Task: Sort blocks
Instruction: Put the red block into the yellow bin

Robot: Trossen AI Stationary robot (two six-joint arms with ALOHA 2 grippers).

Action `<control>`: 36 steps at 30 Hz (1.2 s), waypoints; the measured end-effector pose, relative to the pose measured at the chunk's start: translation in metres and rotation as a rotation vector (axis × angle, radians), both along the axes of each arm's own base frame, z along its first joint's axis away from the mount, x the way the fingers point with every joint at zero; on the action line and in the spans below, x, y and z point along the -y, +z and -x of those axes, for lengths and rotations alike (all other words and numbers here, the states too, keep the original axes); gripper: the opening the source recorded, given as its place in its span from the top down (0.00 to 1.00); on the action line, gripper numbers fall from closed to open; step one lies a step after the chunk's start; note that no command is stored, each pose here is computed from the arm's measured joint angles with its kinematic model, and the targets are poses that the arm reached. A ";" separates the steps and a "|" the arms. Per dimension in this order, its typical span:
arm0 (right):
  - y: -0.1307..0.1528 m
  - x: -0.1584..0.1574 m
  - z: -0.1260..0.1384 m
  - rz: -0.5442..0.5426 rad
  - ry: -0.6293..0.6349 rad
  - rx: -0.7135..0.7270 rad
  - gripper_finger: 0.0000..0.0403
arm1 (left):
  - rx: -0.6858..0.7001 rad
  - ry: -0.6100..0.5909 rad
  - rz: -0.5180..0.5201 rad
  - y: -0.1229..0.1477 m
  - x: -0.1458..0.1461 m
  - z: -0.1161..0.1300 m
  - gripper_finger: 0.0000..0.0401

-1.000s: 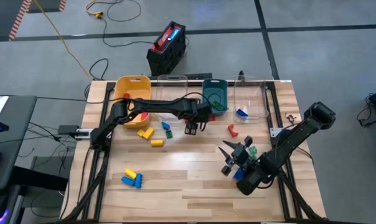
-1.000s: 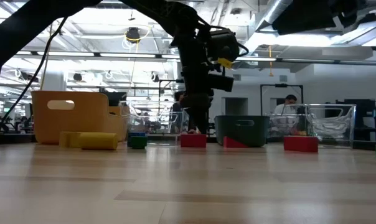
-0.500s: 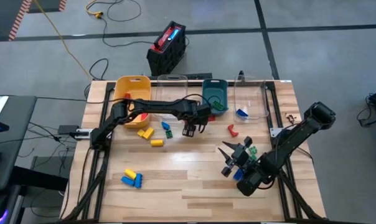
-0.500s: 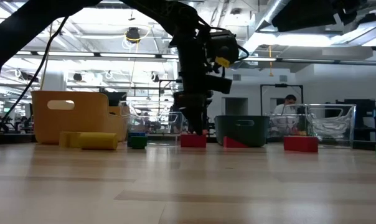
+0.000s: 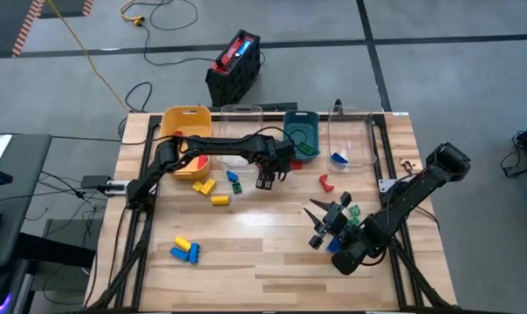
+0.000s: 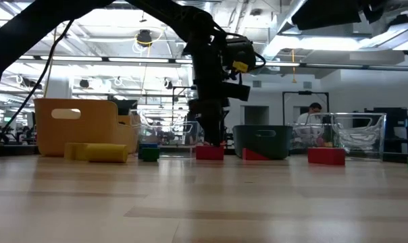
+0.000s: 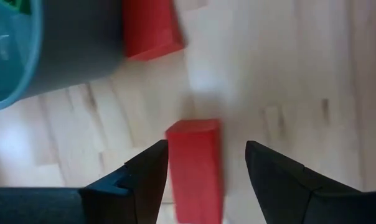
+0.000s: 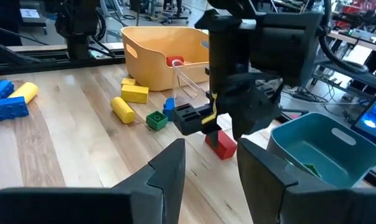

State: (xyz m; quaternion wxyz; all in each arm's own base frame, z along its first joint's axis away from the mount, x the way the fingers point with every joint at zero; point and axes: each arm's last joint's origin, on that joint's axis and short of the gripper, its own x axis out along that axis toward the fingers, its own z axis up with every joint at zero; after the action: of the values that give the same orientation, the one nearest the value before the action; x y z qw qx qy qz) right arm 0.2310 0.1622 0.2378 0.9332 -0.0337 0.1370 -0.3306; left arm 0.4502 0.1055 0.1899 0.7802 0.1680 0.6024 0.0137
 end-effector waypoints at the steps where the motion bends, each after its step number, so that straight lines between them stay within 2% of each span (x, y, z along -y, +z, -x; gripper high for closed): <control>1: 0.000 0.000 0.000 0.000 0.002 0.001 0.60 | 0.001 0.003 0.012 0.000 -0.001 0.000 0.48; 9: 0.001 -0.001 -0.001 0.004 0.005 0.003 0.60 | -0.107 -0.001 0.021 -0.028 0.001 -0.001 0.47; 14: 0.001 -0.001 -0.001 0.007 0.005 0.004 0.60 | -0.110 -0.053 -0.021 -0.030 0.012 -0.005 0.49; 16: 0.001 -0.001 -0.001 0.010 0.005 0.003 0.60 | -0.115 -0.071 -0.044 -0.032 0.014 -0.007 0.53; 20: 0.002 -0.001 -0.002 0.008 0.006 0.005 0.60 | -0.116 -0.078 -0.062 -0.032 0.020 -0.008 0.69; 21: 0.002 -0.001 -0.002 0.008 0.006 0.005 0.60 | -0.113 -0.078 -0.064 -0.032 0.022 -0.009 0.69; 25: 0.002 -0.002 -0.002 0.006 0.007 0.007 0.60 | -0.077 -0.081 -0.053 -0.019 0.037 -0.010 0.69; 30: 0.002 -0.002 -0.002 0.002 0.007 0.011 0.60 | -0.079 -0.060 -0.048 0.016 0.076 -0.001 0.69; 36: 0.003 0.000 -0.005 -0.003 -0.003 0.019 0.60 | -0.069 -0.118 -0.169 0.038 0.132 0.010 0.69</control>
State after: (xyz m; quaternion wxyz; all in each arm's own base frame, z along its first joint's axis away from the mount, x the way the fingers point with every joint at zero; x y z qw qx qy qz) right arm 0.2359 0.1617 0.2406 0.9339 -0.0288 0.1286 -0.3323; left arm 0.4406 -0.0269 0.2277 0.7414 0.2687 0.6148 0.0124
